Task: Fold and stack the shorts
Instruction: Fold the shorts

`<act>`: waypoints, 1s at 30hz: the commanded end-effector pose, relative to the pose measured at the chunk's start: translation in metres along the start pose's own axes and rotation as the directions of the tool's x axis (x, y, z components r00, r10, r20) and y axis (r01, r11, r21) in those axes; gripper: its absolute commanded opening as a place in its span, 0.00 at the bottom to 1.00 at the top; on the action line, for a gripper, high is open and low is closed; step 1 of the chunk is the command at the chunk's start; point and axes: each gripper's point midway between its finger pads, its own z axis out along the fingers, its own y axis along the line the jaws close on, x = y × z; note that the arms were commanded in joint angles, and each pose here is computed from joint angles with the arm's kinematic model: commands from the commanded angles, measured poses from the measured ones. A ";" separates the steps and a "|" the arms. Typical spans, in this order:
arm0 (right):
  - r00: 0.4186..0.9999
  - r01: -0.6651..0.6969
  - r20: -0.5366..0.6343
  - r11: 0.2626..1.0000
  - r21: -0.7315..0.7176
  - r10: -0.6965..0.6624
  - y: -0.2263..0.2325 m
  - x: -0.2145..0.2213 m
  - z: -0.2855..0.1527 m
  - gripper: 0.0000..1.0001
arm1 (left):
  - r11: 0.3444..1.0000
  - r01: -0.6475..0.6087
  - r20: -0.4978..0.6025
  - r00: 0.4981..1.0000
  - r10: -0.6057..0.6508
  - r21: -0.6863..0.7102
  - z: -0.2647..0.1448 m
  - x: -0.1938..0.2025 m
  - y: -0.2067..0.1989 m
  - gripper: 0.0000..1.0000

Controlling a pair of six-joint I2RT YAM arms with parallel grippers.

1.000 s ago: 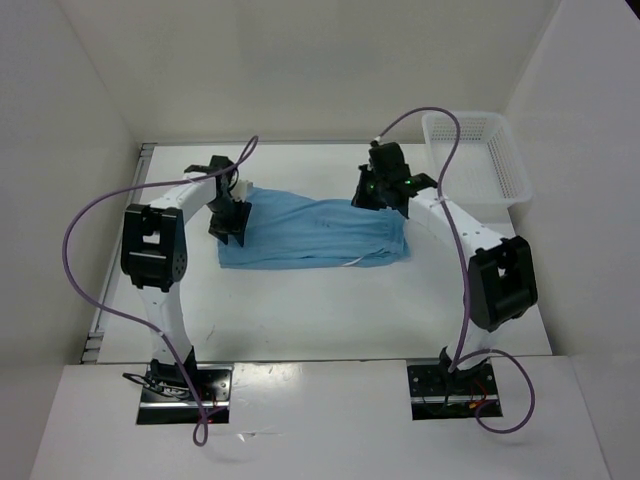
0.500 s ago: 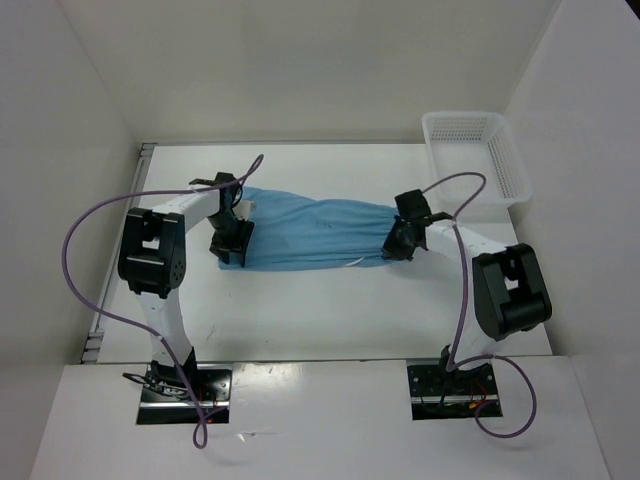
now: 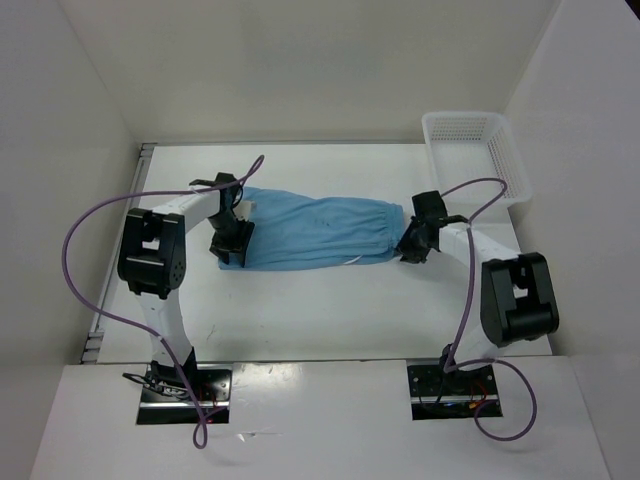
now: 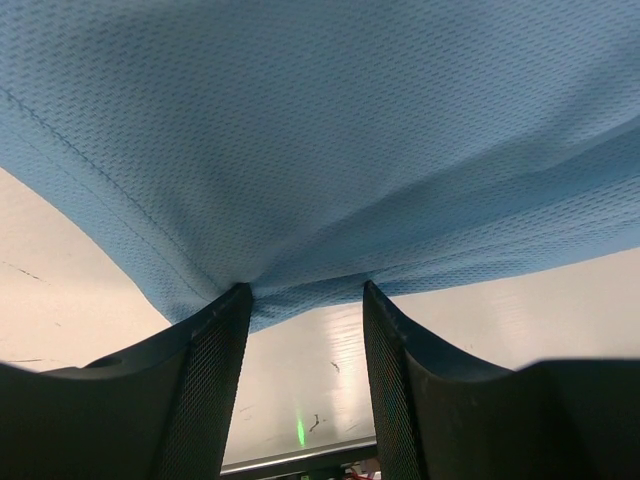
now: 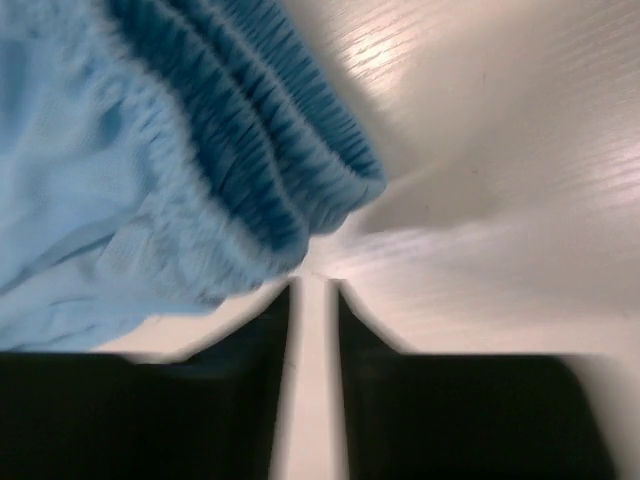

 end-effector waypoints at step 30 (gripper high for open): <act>0.923 -0.369 0.105 0.929 -0.028 0.370 0.002 -0.031 0.029 0.66 | 0.997 -0.030 0.048 0.998 0.027 0.065 -0.009 -0.003 -0.011 0.58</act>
